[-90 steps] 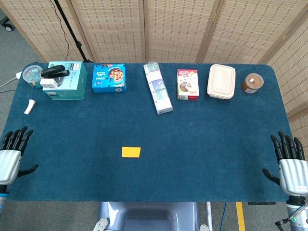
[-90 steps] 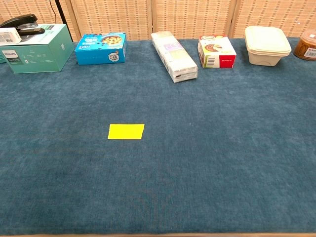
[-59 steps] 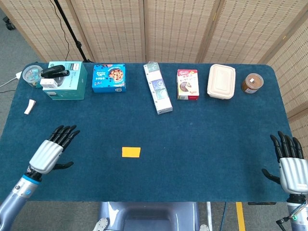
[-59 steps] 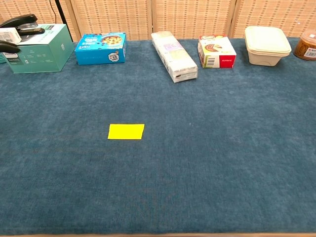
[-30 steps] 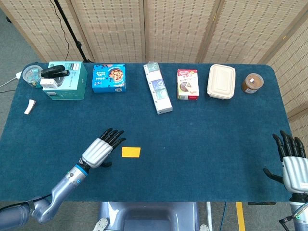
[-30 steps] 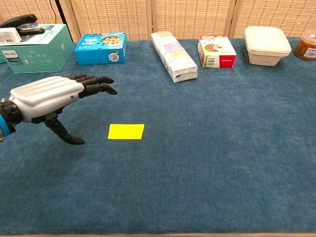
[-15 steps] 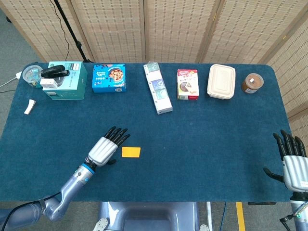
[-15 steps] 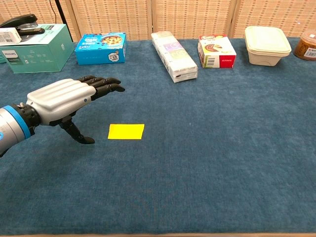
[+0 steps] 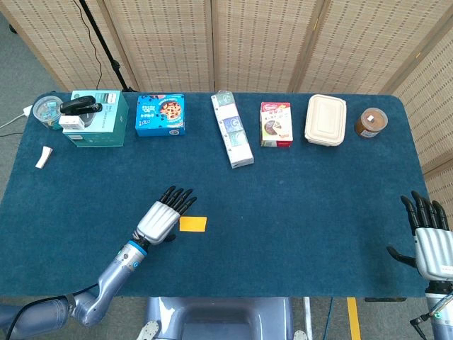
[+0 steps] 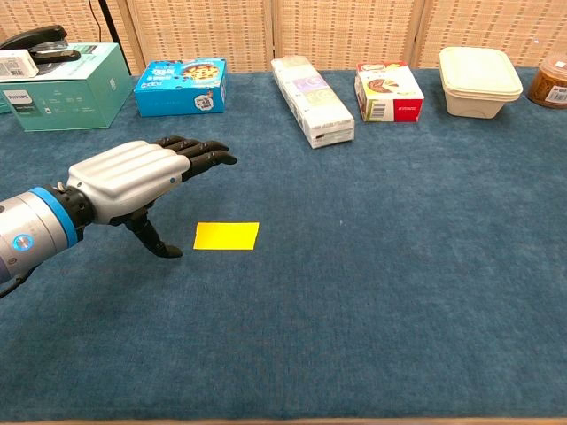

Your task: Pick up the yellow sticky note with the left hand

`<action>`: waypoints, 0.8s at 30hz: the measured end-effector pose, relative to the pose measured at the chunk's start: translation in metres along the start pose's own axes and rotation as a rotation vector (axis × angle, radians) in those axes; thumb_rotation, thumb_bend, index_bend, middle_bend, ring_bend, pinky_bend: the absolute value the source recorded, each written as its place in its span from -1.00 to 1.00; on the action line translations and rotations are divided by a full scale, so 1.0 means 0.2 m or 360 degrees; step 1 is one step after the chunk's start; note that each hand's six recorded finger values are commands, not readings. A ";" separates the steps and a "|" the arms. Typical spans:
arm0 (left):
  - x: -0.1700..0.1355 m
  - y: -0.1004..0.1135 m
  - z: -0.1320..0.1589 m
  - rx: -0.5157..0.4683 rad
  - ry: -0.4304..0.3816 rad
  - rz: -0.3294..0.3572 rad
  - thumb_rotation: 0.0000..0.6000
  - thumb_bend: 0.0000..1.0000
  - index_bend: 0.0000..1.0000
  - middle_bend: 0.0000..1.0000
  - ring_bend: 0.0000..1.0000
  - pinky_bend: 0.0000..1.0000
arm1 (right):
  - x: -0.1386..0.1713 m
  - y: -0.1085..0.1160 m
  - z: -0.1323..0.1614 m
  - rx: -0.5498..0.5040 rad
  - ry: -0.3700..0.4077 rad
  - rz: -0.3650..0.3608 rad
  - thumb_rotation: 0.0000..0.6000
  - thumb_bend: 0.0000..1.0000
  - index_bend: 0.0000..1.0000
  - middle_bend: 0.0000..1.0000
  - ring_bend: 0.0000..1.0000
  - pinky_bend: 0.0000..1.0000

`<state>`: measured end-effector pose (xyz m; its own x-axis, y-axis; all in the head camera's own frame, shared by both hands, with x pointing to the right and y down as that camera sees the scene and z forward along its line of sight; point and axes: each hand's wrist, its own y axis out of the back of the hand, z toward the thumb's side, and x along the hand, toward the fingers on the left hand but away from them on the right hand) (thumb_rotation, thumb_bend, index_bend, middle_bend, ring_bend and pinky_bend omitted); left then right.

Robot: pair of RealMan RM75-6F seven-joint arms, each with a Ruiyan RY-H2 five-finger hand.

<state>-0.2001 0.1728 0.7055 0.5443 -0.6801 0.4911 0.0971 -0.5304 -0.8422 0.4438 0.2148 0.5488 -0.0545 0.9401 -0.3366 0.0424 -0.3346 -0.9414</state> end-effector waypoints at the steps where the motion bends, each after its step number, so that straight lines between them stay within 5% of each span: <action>1: 0.01 0.00 0.01 0.0000 -0.0005 0.0002 1.00 -1.00 -0.86 -1.00 -1.00 -1.00 | 0.00 0.00 0.00 0.0001 0.0000 0.0001 1.00 -1.00 -0.97 -1.00 -1.00 -1.00; 24: 0.10 -0.02 0.03 0.0022 -0.0014 -0.0039 1.00 -1.00 -0.86 -1.00 -1.00 -1.00 | -0.02 -0.01 -0.01 -0.0005 -0.0013 0.0016 1.00 -1.00 -0.97 -1.00 -1.00 -1.00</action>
<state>-0.1859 0.1647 0.7177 0.5487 -0.6627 0.5097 0.1218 -0.5398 -0.8330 0.4461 0.2127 0.5518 -0.0620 0.9362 -0.3460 0.0460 -0.3436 -0.9380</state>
